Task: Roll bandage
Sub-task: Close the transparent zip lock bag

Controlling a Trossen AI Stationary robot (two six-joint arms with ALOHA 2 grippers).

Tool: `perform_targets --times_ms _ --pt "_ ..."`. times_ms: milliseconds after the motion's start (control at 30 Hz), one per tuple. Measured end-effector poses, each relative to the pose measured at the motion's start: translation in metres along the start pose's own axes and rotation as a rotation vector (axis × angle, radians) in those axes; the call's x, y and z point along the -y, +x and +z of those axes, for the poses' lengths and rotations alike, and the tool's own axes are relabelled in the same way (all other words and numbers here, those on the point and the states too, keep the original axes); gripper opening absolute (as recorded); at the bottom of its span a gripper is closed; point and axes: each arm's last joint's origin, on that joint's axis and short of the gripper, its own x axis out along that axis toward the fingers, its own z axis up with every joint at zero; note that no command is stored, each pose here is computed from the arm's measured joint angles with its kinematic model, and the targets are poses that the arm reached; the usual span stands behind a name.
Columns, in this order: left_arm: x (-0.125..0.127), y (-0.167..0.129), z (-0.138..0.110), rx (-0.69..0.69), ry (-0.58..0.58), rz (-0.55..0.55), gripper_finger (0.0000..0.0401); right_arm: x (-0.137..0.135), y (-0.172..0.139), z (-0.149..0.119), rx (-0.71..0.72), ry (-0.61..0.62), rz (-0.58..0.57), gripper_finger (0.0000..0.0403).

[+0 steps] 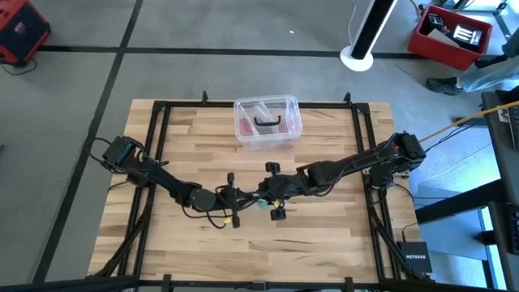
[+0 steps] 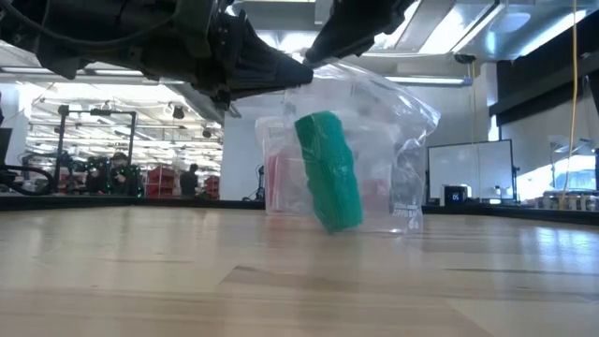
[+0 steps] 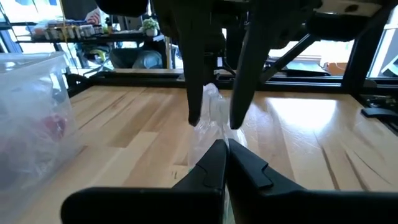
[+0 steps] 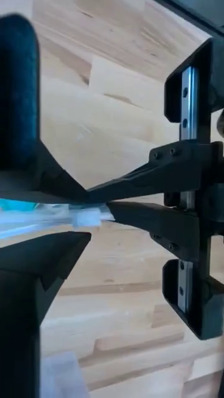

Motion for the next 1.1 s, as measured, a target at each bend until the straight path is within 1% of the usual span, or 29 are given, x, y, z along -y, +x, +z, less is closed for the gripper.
perform_targets --times_ms 267,500,733,1000,1100 --pt "0.0 0.0 0.001 0.007 -0.003 0.0 0.0 0.0 0.0 0.003 0.026 0.004 0.012 0.0064" --pt "0.001 0.0 0.002 0.018 -0.003 0.004 0.0 0.0 0.0 0.001 0.008 -0.003 0.015 0.002" --pt "0.003 -0.003 0.004 0.04 0.023 0.016 0.0 -0.001 0.0 -0.005 -0.055 -0.003 0.014 0.0024" --pt "0.004 -0.004 0.005 0.044 0.02 0.022 0.0 -0.001 -0.001 -0.008 -0.086 0.002 0.019 0.002" --pt "0.004 -0.004 0.007 0.054 0.015 0.027 0.0 -0.004 -0.001 -0.012 -0.12 -0.001 0.033 0.002"
